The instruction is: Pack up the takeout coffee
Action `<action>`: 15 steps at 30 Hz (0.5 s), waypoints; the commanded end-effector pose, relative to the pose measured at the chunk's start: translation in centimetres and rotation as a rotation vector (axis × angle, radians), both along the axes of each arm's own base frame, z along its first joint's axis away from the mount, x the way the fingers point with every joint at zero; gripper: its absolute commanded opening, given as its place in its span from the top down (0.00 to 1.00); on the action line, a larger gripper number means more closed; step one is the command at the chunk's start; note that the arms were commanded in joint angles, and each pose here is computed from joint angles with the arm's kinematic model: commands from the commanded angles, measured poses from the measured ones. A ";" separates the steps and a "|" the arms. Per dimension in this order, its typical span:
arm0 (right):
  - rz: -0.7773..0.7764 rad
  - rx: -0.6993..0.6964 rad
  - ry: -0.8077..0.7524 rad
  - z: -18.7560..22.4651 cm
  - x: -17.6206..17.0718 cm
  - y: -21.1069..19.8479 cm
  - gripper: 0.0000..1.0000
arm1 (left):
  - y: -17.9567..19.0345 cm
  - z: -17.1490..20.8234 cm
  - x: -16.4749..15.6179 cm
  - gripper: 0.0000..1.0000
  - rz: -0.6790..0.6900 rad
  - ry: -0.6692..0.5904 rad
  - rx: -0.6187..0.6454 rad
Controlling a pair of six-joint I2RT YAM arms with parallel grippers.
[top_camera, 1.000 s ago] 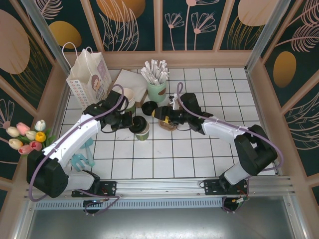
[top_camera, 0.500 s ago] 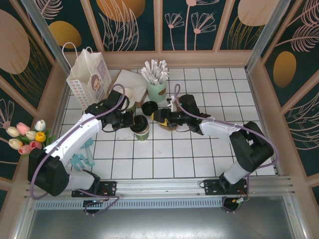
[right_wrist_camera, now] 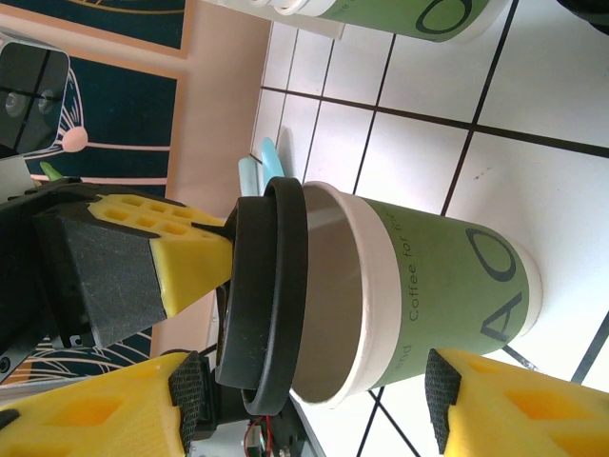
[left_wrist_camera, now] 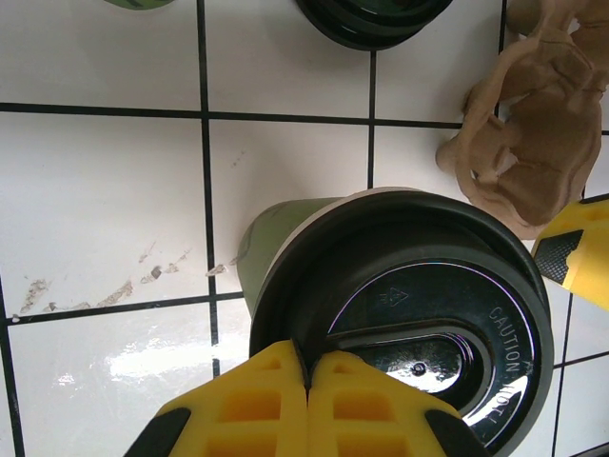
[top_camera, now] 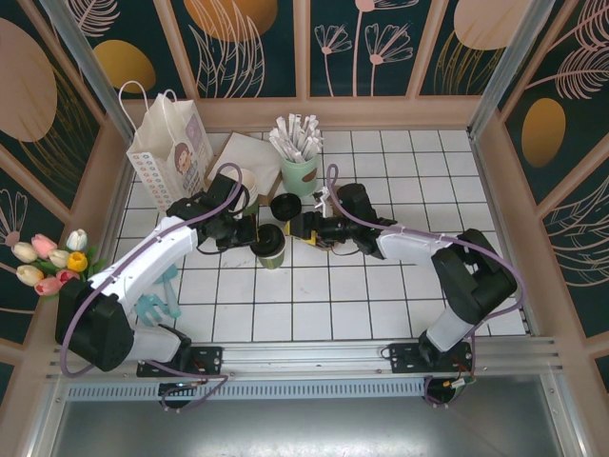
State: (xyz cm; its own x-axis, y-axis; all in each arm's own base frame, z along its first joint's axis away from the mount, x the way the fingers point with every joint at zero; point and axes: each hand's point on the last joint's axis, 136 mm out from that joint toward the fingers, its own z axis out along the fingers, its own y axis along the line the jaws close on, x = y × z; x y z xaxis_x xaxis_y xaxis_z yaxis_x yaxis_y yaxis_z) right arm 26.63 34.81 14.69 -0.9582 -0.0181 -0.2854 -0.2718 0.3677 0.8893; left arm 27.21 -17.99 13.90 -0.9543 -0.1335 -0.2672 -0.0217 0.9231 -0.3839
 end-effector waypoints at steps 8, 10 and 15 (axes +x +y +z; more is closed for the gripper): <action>0.061 0.009 -0.011 -0.4 -0.9 1.0 0.43 | -0.5 -1.1 -0.2 1.00 -0.030 0.020 0.011; 0.067 0.008 -0.009 -0.5 -1.0 1.0 0.45 | -0.7 -1.2 -0.1 1.00 -0.032 0.023 0.011; 0.081 0.003 -0.001 -1.0 -1.3 1.2 0.48 | -0.8 -1.5 -0.3 1.00 -0.033 0.031 0.010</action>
